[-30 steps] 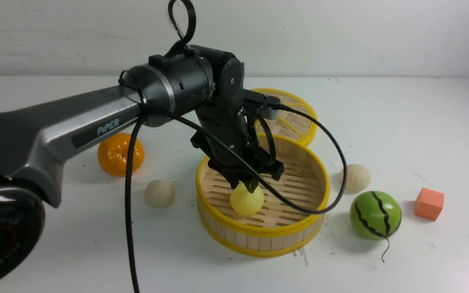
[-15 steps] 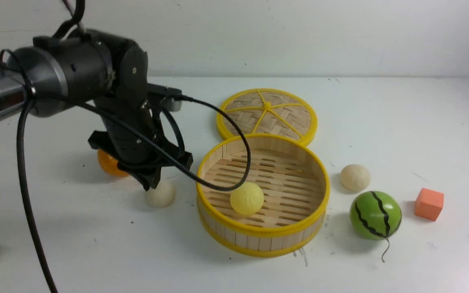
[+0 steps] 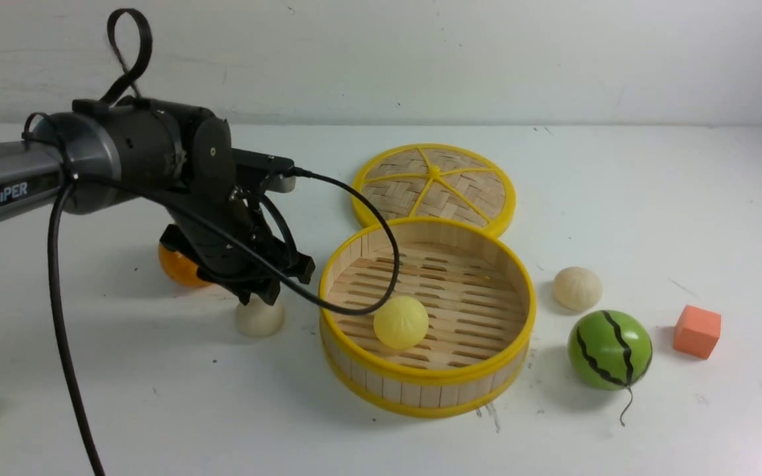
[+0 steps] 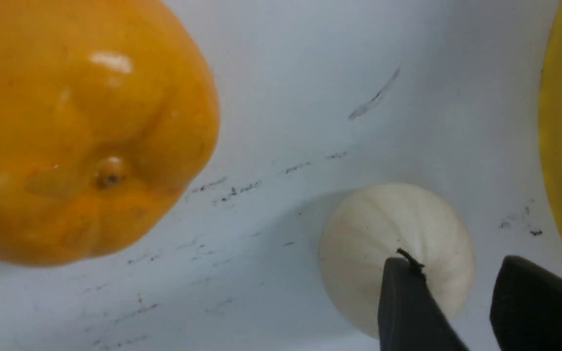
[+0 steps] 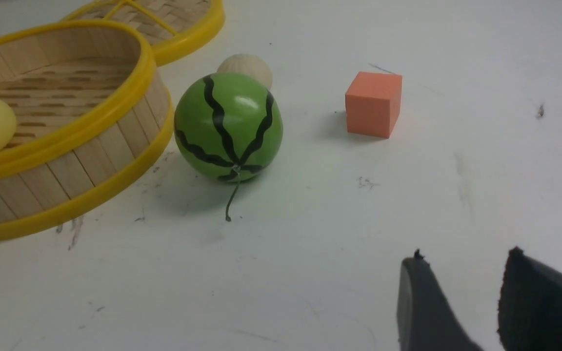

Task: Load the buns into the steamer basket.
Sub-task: Use the left arm to grab a steamed stuffed bun

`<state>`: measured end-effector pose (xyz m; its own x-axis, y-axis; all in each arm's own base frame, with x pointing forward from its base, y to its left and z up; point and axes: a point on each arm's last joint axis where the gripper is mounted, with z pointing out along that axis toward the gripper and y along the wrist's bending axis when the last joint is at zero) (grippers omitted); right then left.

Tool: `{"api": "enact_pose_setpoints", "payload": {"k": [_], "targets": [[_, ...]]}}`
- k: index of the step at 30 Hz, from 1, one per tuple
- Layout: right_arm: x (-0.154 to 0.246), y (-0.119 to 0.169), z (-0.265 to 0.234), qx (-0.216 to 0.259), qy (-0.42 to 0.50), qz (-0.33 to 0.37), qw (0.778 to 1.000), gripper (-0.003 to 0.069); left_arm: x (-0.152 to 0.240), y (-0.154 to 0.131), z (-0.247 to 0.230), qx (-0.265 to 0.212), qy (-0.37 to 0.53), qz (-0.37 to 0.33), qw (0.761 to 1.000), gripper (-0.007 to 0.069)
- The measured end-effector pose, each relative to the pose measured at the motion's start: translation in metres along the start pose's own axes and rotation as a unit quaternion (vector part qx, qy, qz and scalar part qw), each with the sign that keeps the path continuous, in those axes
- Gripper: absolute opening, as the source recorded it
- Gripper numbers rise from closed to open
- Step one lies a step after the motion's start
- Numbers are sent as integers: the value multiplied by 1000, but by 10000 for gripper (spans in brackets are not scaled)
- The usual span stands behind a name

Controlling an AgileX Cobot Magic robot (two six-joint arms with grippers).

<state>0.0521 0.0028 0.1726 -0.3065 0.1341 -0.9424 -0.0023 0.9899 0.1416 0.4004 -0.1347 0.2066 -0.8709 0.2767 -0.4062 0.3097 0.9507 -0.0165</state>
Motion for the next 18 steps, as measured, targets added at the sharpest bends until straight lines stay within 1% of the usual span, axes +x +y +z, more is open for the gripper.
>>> {"api": "enact_pose_setpoints", "payload": {"k": [11, 15, 16, 17, 18], "targets": [[0, 0, 0, 0, 0, 0, 1000, 239, -2, 3, 10, -14, -15, 16, 1000, 227], [0, 0, 0, 0, 0, 0, 1000, 239, 0, 3, 11, -15, -1, 17, 1000, 183], [0, 0, 0, 0, 0, 0, 1000, 239, 3, 3, 12, -15, 13, 16, 1000, 130], [0, 0, 0, 0, 0, 0, 1000, 239, 4, 3, 13, -15, 19, 16, 1000, 108], [0, 0, 0, 0, 0, 0, 1000, 239, 5, 3, 14, -15, 26, 16, 999, 67]]}}
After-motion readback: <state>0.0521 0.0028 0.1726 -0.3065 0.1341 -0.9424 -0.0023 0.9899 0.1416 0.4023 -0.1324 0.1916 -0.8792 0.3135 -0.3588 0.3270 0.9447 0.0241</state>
